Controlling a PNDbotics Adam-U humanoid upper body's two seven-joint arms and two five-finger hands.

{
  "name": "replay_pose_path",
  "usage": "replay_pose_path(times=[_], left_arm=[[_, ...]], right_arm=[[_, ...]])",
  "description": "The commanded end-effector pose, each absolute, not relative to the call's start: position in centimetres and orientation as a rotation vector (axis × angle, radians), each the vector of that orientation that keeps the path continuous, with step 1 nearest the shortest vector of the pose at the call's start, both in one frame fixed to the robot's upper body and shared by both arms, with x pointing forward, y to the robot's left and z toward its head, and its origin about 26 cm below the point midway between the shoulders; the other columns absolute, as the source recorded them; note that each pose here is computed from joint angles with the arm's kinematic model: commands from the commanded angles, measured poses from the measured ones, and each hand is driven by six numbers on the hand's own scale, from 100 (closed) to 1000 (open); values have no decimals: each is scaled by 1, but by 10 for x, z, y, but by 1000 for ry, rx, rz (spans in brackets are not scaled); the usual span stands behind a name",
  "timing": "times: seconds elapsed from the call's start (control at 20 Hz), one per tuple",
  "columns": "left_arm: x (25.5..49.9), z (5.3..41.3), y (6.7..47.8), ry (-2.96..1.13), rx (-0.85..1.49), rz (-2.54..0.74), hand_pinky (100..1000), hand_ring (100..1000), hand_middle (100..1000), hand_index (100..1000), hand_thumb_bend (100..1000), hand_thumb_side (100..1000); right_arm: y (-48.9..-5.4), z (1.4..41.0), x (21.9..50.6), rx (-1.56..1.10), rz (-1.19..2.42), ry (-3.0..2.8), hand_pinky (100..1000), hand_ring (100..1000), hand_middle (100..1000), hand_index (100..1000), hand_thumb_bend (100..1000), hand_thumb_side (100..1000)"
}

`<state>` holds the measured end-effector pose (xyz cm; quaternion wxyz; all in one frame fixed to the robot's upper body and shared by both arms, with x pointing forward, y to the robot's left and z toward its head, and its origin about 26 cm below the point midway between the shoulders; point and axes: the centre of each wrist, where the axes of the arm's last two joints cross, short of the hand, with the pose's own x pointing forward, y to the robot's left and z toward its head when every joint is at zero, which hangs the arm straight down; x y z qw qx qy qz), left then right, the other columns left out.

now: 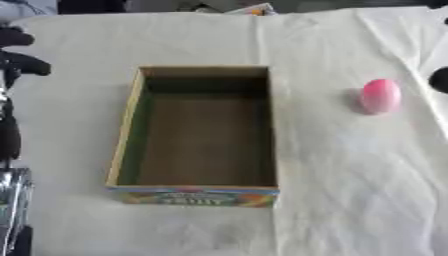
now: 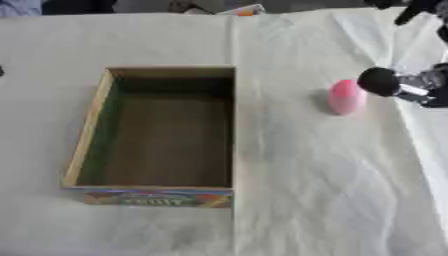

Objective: Pick up objects on the table and place them in the box.

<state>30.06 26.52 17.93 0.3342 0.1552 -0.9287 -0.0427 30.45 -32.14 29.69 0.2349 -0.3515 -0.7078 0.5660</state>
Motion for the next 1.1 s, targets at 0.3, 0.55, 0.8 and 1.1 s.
replay_pose_path(times=[0.3, 0.55, 0.8, 1.1], left_arm=[[297, 188, 268, -2447, 420, -159, 539, 512, 624, 736, 100, 835], [297, 187, 268, -2441, 419, -167, 540, 512, 623, 735, 100, 837], [297, 186, 268, -2437, 415, -174, 540, 512, 623, 735, 100, 838], [297, 186, 267, -2432, 411, -180, 541, 512, 622, 734, 100, 840]], right_arm=[[-338, 314, 316, -1036, 1727, -1723, 657, 813, 787, 883, 786, 885], [-344, 314, 328, -1039, 1747, -1633, 664, 831, 781, 900, 804, 581], [-346, 313, 343, -973, 1726, -1493, 671, 843, 779, 912, 701, 416], [-343, 312, 361, -970, 1699, -1393, 669, 845, 769, 885, 607, 413]])
